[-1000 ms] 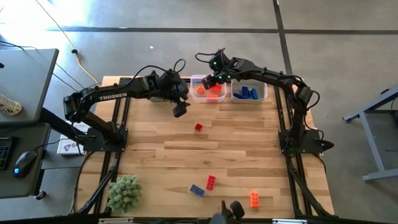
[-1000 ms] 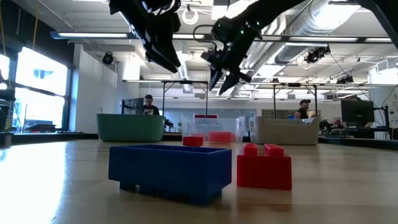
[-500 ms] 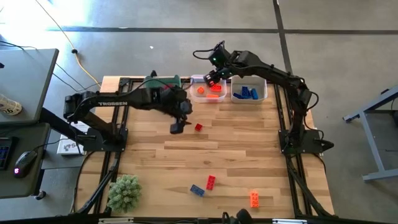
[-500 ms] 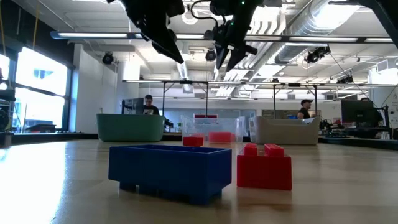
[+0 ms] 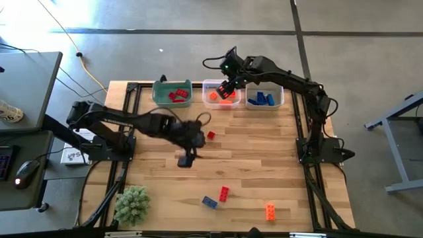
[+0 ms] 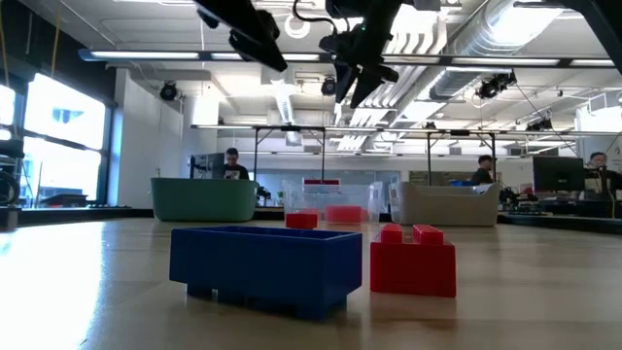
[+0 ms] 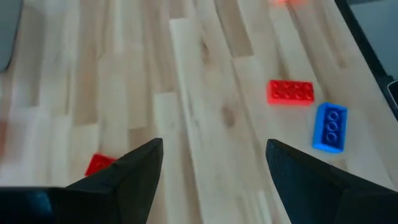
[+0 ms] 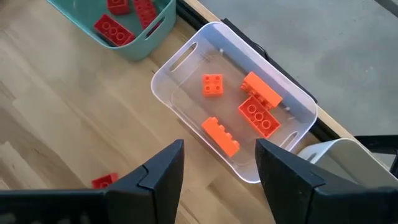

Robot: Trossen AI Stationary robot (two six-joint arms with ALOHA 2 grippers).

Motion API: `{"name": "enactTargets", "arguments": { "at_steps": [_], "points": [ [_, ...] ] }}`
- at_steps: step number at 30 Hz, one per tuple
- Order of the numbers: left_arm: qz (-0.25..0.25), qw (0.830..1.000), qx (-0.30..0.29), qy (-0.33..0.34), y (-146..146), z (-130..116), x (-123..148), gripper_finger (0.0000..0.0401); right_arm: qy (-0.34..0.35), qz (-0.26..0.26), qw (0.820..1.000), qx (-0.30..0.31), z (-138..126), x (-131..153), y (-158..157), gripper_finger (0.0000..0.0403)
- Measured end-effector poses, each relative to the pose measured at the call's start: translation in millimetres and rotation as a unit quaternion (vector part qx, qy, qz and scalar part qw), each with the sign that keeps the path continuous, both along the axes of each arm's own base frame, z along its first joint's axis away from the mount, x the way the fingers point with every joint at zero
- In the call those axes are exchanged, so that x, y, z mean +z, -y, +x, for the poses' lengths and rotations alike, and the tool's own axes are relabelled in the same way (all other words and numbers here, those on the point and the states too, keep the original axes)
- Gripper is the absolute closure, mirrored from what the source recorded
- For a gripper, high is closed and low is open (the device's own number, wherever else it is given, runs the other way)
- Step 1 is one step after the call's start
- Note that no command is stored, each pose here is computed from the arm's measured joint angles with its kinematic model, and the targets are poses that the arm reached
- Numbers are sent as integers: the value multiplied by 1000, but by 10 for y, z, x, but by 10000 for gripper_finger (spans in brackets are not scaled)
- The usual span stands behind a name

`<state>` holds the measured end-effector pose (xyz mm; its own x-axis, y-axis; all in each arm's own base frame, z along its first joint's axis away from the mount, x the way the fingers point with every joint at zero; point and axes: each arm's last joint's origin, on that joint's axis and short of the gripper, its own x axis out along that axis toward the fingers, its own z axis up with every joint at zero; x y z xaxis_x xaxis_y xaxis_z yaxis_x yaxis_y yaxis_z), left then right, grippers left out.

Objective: Sort & place blocks by color
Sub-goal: Put the blue game piece into the white bin

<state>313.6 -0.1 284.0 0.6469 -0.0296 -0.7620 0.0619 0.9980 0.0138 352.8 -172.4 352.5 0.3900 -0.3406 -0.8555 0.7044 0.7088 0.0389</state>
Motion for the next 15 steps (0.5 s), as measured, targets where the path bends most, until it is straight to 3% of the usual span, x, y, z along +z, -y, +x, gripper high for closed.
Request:
{"name": "enactTargets", "arguments": {
  "at_steps": [8, 15],
  "points": [
    [-11, 999, -35, 0, 494, 150, -177, 126, 1, 9, 1000, 4, -2, -4, -7, 217],
    [24, 998, -54, -13, 858, 274, -464, 126, -10, 18, 1000, -1, -23, -17, -17, 217]
  ]
}}
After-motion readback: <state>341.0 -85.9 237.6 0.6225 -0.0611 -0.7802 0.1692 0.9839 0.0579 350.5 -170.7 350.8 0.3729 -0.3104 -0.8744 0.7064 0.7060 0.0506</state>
